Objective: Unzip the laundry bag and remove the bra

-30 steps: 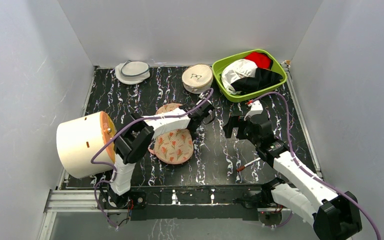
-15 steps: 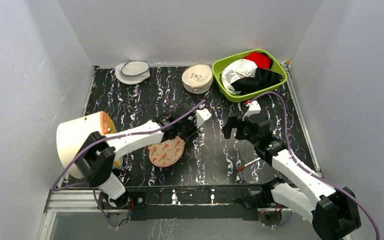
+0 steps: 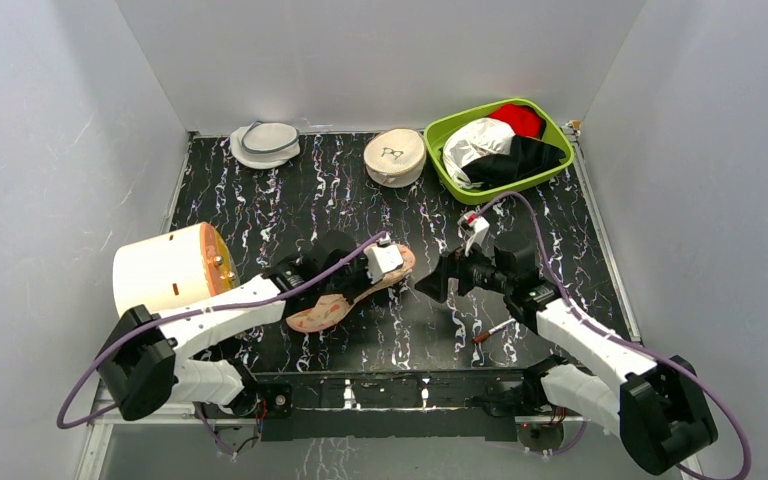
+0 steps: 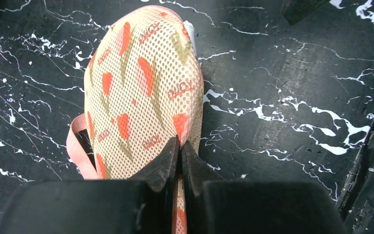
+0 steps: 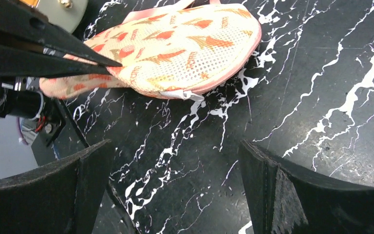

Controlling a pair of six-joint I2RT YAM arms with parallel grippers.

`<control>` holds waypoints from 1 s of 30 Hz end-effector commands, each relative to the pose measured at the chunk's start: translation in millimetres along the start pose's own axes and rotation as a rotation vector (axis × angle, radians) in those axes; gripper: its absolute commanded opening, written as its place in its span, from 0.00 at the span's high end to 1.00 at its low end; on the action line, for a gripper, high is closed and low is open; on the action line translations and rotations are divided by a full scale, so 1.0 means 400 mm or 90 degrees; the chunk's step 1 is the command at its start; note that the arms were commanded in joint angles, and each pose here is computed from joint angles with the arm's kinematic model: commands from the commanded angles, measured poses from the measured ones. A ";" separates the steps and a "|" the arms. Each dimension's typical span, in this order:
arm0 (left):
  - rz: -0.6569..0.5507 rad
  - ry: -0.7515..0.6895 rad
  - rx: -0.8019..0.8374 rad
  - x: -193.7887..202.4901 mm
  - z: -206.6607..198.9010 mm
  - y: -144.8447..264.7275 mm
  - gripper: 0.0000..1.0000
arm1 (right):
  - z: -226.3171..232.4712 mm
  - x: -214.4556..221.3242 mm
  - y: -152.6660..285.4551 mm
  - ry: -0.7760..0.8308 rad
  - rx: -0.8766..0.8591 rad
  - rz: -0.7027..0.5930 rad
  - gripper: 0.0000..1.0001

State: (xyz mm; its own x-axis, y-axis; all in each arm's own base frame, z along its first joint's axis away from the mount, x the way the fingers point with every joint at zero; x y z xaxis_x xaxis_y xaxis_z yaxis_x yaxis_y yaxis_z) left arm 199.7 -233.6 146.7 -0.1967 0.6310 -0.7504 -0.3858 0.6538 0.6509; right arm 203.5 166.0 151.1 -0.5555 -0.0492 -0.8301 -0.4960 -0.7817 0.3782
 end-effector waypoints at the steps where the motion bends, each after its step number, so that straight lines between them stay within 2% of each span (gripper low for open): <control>1: -0.107 -0.033 0.006 -0.054 -0.006 0.031 1.00 | 0.033 -0.050 0.021 0.059 -0.044 -0.125 0.02; 2: -0.115 -0.034 0.012 -0.058 -0.009 0.036 1.00 | 0.033 -0.052 0.025 0.060 -0.040 -0.143 0.02; 6: -0.137 -0.033 0.015 -0.078 -0.013 0.054 1.00 | 0.019 -0.013 0.020 0.046 -0.030 -0.131 0.05; 11: -0.159 -0.027 0.033 -0.093 -0.024 0.067 1.00 | 0.013 -0.003 -0.004 0.031 -0.057 -0.101 0.32; 14: -0.163 -0.024 0.032 -0.099 -0.025 0.073 1.00 | 0.003 0.005 -0.014 0.003 -0.095 -0.083 0.56; 15: -0.164 -0.024 0.031 -0.101 -0.026 0.076 1.00 | 0.003 0.008 -0.016 -0.008 -0.113 -0.079 0.58; 20: -0.174 -0.025 0.031 -0.107 -0.028 0.087 1.00 | 0.019 -0.037 -0.030 -0.007 -0.201 -0.069 0.51; 27: -0.178 -0.027 0.039 -0.107 -0.032 0.088 1.00 | 0.033 -0.076 -0.033 0.000 -0.239 -0.090 0.53; 30: -0.177 -0.026 0.042 -0.105 -0.033 0.086 1.00 | 0.030 -0.087 -0.038 -0.002 -0.246 -0.090 0.57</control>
State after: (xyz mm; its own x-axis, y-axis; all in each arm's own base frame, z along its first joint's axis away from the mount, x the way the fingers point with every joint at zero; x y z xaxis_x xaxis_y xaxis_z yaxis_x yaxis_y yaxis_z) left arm 185.1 -237.2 181.7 -0.1020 0.4977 -0.8614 -0.3721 0.7839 0.4970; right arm 209.7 182.2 151.8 -0.5849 0.0442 -0.8099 -0.3025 -0.9383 0.1673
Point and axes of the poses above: each gripper's point midway between its finger pads, its own y axis back along the fingers, its own z axis along the line the jaws close on, x = y × z, the point moved 6 cm from there along y, back along the fingers, and after that the axes turned 5 degrees about y, right-handed, at the moved point
